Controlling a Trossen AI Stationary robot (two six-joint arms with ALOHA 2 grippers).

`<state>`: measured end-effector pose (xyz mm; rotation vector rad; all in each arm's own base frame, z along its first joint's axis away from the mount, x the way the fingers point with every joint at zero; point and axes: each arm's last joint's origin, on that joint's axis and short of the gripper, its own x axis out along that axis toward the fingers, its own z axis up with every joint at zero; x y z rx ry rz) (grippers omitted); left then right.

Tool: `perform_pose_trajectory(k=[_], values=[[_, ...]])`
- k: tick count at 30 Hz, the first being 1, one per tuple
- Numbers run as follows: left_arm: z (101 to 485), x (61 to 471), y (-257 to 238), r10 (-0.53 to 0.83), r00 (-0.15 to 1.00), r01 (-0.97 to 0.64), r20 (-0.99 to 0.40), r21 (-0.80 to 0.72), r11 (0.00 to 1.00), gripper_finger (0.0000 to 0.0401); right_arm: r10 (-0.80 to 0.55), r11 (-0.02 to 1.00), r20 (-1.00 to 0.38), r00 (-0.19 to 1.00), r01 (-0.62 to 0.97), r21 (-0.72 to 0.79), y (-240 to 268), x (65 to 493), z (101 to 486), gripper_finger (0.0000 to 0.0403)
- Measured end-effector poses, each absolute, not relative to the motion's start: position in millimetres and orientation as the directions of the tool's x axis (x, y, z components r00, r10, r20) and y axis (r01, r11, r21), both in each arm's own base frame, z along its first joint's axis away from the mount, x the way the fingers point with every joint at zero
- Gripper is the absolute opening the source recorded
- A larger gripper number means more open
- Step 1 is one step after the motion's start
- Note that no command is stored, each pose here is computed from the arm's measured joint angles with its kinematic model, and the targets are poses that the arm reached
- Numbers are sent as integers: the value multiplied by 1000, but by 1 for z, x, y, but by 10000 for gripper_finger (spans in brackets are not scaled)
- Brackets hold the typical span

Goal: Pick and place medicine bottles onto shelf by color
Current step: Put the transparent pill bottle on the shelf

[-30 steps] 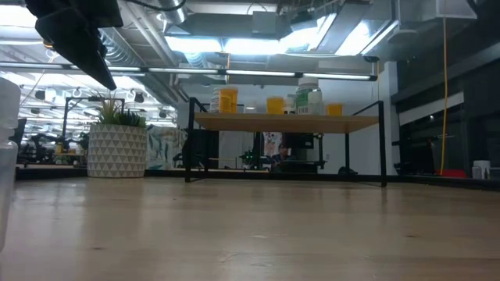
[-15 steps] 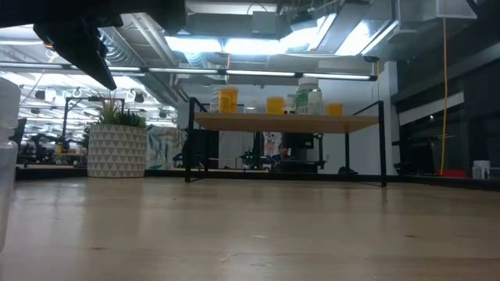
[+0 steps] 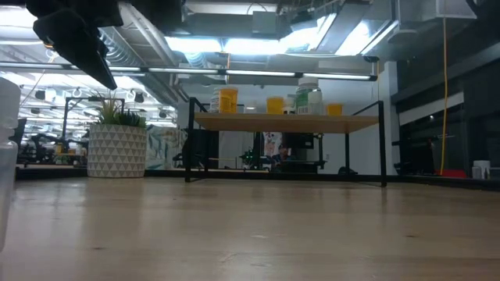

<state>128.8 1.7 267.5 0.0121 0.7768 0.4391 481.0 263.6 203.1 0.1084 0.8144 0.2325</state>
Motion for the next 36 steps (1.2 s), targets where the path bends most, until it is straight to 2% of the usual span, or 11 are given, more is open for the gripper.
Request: perform_pose_trajectory(k=[5, 15, 20, 26, 36], values=[[268, 129, 2, 388, 628, -379, -675, 170, 910, 98, 241, 969, -758, 605, -101, 227, 257, 479, 198, 233], [268, 129, 2, 387, 628, -379, -675, 170, 910, 98, 220, 975, -768, 602, -165, 150, 255, 478, 197, 291], [268, 129, 2, 388, 628, -379, -675, 170, 910, 98, 150, 981, -756, 637, -191, 34, 255, 480, 194, 290], [268, 129, 2, 387, 628, -379, -675, 170, 910, 98, 212, 969, -766, 607, -234, 83, 260, 485, 172, 282], [268, 129, 2, 387, 628, -379, -675, 170, 910, 98, 190, 973, -773, 605, -223, 65, 260, 485, 168, 281]])
